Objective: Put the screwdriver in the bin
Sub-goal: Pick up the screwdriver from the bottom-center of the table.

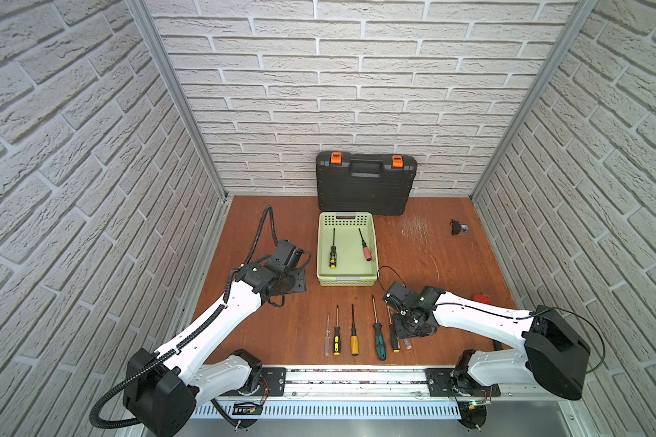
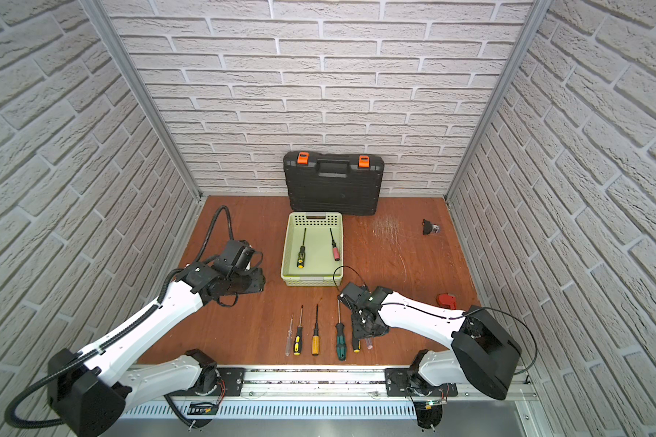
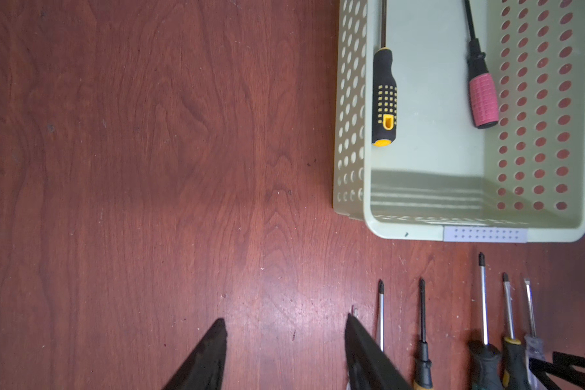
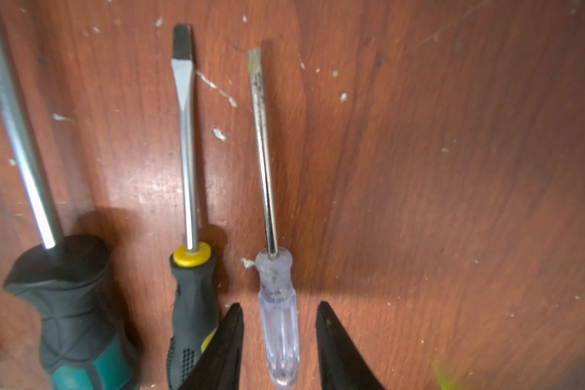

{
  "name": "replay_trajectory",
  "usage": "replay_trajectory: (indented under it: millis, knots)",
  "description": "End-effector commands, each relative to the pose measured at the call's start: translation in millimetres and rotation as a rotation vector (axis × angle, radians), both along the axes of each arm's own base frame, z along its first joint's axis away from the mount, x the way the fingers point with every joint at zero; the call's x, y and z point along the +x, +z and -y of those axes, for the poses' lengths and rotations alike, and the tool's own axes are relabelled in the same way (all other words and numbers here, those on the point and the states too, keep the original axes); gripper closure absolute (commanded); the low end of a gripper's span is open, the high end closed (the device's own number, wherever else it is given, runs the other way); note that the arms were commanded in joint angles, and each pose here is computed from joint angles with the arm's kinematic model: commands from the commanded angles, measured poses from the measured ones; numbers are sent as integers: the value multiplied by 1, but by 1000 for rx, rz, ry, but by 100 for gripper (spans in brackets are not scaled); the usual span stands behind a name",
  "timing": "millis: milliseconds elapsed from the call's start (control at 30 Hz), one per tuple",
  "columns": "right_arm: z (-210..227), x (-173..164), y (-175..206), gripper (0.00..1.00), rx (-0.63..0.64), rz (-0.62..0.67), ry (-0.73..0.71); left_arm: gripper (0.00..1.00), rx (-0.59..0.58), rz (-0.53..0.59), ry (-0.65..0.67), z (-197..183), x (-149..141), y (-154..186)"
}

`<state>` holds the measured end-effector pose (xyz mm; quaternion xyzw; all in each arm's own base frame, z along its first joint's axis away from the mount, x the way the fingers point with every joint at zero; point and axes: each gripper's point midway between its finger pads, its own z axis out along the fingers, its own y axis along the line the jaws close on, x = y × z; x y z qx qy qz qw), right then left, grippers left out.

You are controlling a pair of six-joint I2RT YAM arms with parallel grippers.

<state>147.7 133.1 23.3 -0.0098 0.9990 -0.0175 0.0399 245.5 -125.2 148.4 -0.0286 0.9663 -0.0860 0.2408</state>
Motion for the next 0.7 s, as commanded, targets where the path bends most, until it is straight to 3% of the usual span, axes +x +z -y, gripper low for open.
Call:
replay_trajectory:
  millis: [0, 300, 400, 667]
  knots:
    - [-2, 1, -7, 65, 3, 8, -11, 43, -2, 23, 25, -5, 1, 1]
    - [-4, -4, -24, 73, 3, -32, -19, 43, 5, 21, 32, -8, 0, 2]
    - [-2, -6, -23, 91, 3, -30, -27, 43, 12, 25, 32, -10, 1, 3]
    - [10, -3, -4, 94, -34, 20, -30, 43, 16, 22, 31, -9, 4, 2]
